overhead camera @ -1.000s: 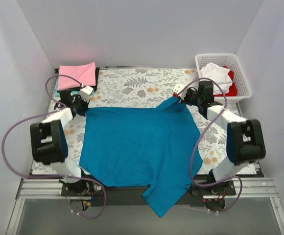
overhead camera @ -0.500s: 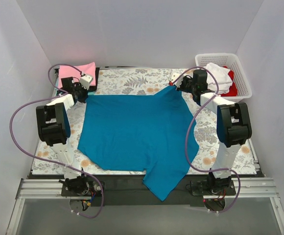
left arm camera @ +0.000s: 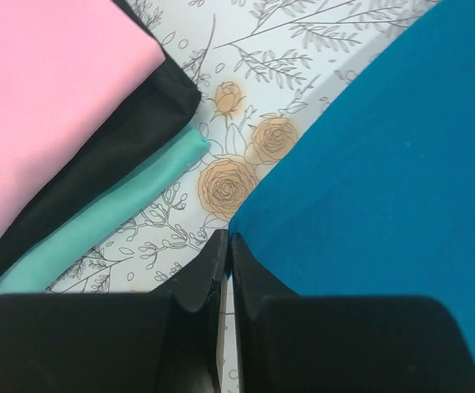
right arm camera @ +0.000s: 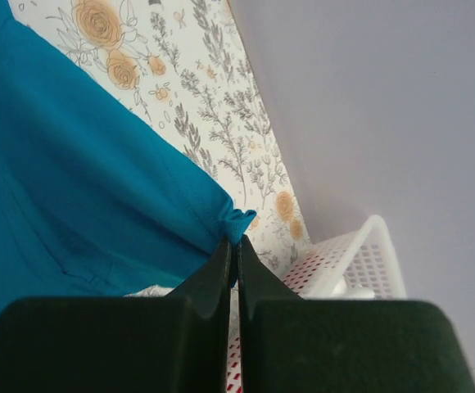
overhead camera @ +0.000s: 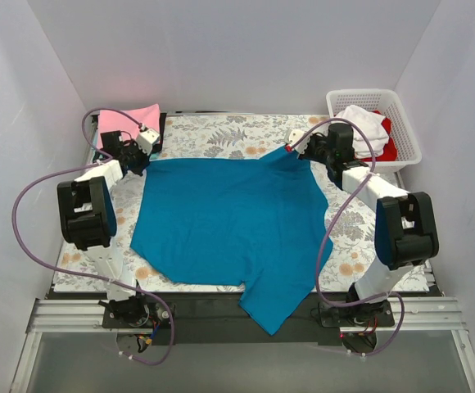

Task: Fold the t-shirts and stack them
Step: Fold the tshirt

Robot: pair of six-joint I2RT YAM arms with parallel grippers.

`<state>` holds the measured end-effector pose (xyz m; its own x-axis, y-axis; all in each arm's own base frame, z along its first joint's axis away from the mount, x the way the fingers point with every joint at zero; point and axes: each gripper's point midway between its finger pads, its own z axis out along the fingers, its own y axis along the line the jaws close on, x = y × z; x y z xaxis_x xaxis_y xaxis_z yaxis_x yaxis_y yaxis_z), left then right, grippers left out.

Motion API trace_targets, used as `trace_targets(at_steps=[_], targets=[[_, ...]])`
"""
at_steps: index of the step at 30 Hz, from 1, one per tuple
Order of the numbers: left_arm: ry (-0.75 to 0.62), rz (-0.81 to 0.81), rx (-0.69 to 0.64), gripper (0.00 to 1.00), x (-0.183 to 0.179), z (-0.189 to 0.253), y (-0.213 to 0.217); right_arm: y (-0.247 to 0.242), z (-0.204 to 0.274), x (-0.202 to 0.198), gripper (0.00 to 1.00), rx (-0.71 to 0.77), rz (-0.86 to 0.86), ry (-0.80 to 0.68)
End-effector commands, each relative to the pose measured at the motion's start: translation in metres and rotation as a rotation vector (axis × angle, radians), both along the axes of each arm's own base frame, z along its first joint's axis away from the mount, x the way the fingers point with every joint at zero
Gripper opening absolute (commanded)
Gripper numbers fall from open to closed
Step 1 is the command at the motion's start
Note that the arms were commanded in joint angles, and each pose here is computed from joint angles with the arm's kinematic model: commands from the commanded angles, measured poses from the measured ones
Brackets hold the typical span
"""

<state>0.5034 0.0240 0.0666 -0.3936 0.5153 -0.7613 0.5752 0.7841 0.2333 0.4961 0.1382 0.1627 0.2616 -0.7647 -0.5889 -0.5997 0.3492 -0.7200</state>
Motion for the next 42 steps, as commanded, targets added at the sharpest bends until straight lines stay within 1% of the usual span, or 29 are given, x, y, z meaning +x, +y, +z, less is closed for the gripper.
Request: trace_targets(at_steps=[1,2,4,6,8,9,11,12,14,15,16,17,19,20,26,30,33,35,39,42], targets=[[-0.1,-0.119,0.044,0.0,-0.014,0.038,-0.012,0.0,0.033,-0.012,0.01,0.006,0.004,-0.059],[-0.127,-0.142,0.069,0.0,-0.017,0.046,-0.012,0.0,0.035,-0.019,0.01,0.002,0.002,-0.045],[-0.129,-0.167,0.083,0.0,-0.027,0.044,-0.013,0.0,0.037,-0.027,0.01,-0.001,0.003,-0.024],[-0.155,-0.181,0.104,0.0,-0.032,0.052,-0.012,0.001,0.041,-0.042,0.01,-0.006,0.005,0.0],[-0.156,-0.189,0.105,0.0,-0.04,0.053,-0.012,0.004,0.038,-0.055,0.01,-0.016,0.01,0.023],[-0.177,-0.186,0.113,0.0,-0.042,0.062,-0.009,0.003,0.042,-0.065,0.01,-0.017,0.012,0.034],[-0.18,-0.191,0.115,0.0,-0.051,0.062,-0.007,0.006,0.048,-0.082,0.01,-0.027,0.022,0.029],[-0.183,-0.196,0.116,0.0,-0.056,0.062,-0.007,0.005,0.034,-0.094,0.01,-0.044,0.026,0.073],[-0.215,-0.221,0.151,0.0,-0.064,0.071,-0.007,0.005,0.029,-0.108,0.01,-0.059,0.027,0.086],[-0.197,-0.231,0.16,0.0,-0.074,0.06,-0.007,0.01,0.027,-0.121,0.01,-0.063,0.044,0.092],[-0.215,-0.246,0.187,0.0,-0.077,0.063,-0.006,0.011,0.021,-0.131,0.01,-0.07,0.052,0.116],[-0.208,-0.253,0.199,0.0,-0.083,0.058,-0.006,0.016,0.023,-0.141,0.01,-0.075,0.063,0.111],[-0.186,-0.274,0.216,0.0,-0.096,0.043,-0.006,0.017,0.006,-0.159,0.01,-0.092,0.072,0.158],[-0.197,-0.295,0.247,0.0,-0.1,0.041,-0.005,0.02,0.004,-0.168,0.01,-0.09,0.073,0.165],[-0.16,-0.362,0.294,0.0,-0.124,0.012,-0.005,0.023,-0.035,-0.208,0.01,-0.118,0.091,0.283],[-0.118,-0.362,0.321,0.0,-0.13,-0.008,0.002,0.023,-0.056,-0.223,0.01,-0.134,0.102,0.34],[-0.118,-0.344,0.327,0.0,-0.127,-0.011,0.006,0.025,-0.066,-0.23,0.01,-0.146,0.118,0.373],[-0.135,-0.332,0.325,0.0,-0.12,-0.004,0.007,0.026,-0.067,-0.228,0.01,-0.147,0.108,0.381],[-0.16,-0.297,0.307,0.0,-0.107,0.012,0.011,0.031,-0.043,-0.213,0.01,-0.114,0.073,0.351],[-0.189,-0.286,0.294,0.0,-0.1,0.029,0.014,0.029,-0.03,-0.211,0.01,-0.103,0.058,0.337]])
